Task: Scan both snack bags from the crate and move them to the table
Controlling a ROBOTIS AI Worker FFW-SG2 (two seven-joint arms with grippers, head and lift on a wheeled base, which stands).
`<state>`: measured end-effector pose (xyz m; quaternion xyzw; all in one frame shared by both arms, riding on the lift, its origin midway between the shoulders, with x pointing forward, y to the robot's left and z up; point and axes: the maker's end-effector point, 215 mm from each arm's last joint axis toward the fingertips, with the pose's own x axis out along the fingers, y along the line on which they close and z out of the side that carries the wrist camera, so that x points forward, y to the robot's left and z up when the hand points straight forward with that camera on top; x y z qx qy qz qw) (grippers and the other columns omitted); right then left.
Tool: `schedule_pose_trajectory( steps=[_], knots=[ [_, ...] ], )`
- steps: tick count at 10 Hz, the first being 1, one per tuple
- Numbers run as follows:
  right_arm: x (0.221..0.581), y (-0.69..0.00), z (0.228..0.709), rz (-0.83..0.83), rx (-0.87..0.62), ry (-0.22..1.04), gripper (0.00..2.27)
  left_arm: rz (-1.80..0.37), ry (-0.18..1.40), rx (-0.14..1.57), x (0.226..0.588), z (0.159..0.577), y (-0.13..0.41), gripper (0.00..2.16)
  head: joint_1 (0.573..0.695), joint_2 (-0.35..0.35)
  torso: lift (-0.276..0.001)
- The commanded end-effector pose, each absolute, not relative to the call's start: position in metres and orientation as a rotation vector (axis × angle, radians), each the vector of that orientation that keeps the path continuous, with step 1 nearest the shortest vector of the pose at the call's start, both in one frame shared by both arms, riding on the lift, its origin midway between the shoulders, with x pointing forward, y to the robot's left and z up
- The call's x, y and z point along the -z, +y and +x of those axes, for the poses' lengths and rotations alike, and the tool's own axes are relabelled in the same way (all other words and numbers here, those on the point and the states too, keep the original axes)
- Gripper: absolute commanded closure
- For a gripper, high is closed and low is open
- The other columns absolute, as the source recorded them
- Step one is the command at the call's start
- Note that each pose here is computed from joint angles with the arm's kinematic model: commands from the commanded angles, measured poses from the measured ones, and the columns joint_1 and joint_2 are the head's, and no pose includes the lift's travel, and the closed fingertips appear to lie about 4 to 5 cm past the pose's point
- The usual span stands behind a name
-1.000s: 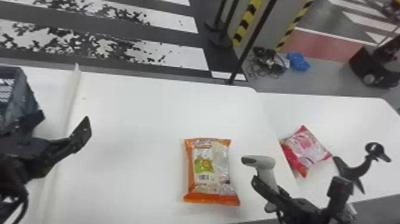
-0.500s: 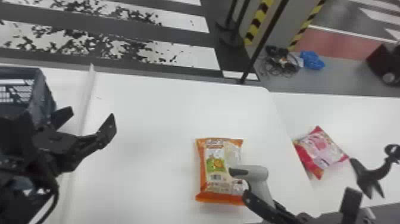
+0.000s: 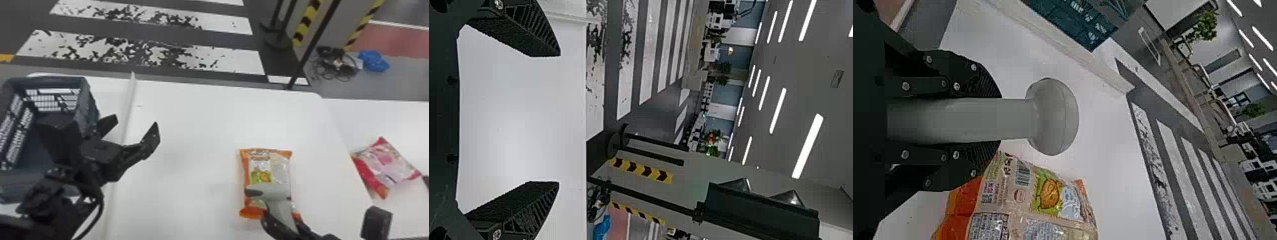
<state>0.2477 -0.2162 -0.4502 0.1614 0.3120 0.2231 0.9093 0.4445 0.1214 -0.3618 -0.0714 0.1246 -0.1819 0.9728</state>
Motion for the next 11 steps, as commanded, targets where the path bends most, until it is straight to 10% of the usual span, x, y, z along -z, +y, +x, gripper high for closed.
schedule_pose_trajectory(
  steps=[1, 11],
  knots=[
    [0.462, -0.223, 0.260, 0.296, -0.417, 0.611, 2.24, -0.141, 0.255, 0.365, 0.363, 0.442, 0.124, 0.07, 0.695, -0.158, -0.087],
    [0.502, -0.252, 0.255, 0.177, -0.280, 0.624, 2.24, -0.148, 0.247, 0.363, 0.359, 0.440, 0.125, 0.07, 0.695, -0.198, -0.087]
  ],
)
